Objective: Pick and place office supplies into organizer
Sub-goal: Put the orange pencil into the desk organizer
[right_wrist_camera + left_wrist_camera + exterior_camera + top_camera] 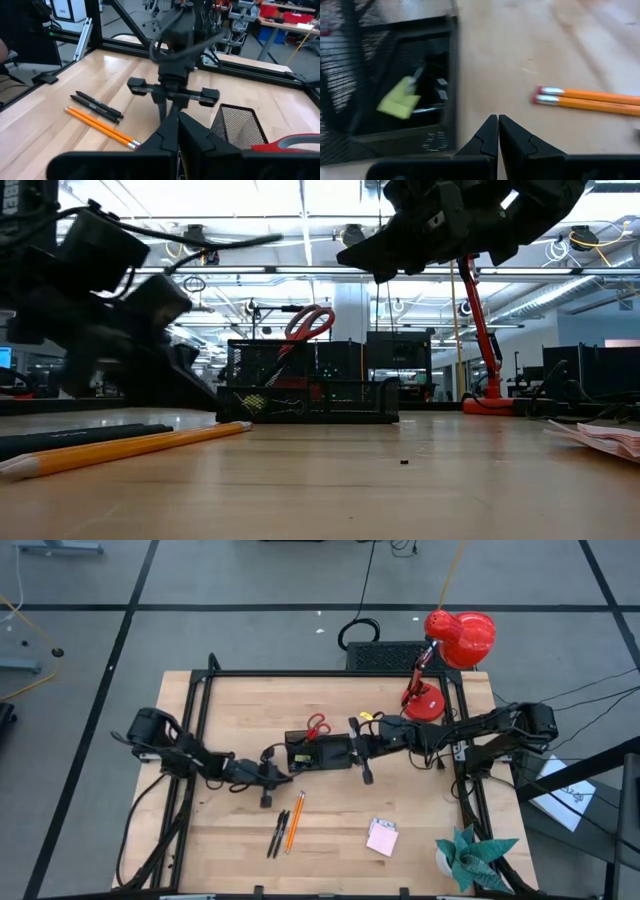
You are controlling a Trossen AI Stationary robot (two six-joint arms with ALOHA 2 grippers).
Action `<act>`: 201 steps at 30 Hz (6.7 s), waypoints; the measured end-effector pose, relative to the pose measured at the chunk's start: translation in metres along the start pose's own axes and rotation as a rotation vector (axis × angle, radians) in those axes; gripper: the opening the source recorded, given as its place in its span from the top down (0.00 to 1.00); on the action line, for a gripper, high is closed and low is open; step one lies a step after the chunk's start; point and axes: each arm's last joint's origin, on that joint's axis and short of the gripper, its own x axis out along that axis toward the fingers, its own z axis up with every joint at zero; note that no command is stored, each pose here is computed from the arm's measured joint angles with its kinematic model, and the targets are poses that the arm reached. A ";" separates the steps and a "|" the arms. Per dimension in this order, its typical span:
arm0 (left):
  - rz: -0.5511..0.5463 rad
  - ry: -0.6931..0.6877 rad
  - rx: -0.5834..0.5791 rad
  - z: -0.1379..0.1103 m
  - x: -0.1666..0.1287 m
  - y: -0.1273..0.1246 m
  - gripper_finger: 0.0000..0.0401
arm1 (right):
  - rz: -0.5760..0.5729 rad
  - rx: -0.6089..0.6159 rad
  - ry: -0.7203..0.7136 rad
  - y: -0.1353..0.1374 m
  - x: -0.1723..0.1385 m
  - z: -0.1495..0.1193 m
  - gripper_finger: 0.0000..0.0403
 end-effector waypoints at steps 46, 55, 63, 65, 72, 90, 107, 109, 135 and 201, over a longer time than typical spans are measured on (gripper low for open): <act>-0.050 -0.203 0.058 0.007 -0.061 0.007 0.95 | 0.002 -0.229 0.305 0.067 0.071 -0.009 0.81; -0.051 -0.184 0.053 0.006 -0.061 0.007 0.95 | 0.074 -0.328 0.479 0.068 0.127 -0.015 0.82; -0.056 -0.159 0.041 0.003 -0.060 0.006 0.95 | 0.164 -0.323 0.438 0.065 0.138 -0.013 0.89; -0.059 -0.157 0.019 0.003 -0.060 0.006 0.95 | 0.177 -0.298 0.434 0.065 0.138 -0.013 0.90; -0.062 -0.143 0.011 0.002 -0.060 0.006 0.95 | 0.312 -0.312 0.395 0.070 0.137 -0.014 0.92; -0.050 -0.145 0.036 0.002 -0.060 0.007 0.95 | 0.307 -0.354 0.448 0.064 0.149 -0.027 0.71; -0.036 -0.127 0.035 0.000 -0.060 0.007 0.95 | 0.347 -0.445 0.537 0.060 0.173 -0.038 0.71; -0.037 -0.117 0.035 -0.001 -0.060 0.007 0.95 | 0.323 -0.441 0.534 0.058 0.174 -0.037 0.71; -0.316 0.236 0.671 0.063 -0.036 -0.033 0.95 | 0.276 -0.136 0.187 0.056 0.100 -0.003 1.00; -0.645 0.443 1.389 0.084 0.032 -0.040 0.62 | 0.020 0.056 -0.091 0.053 -0.006 -0.045 0.95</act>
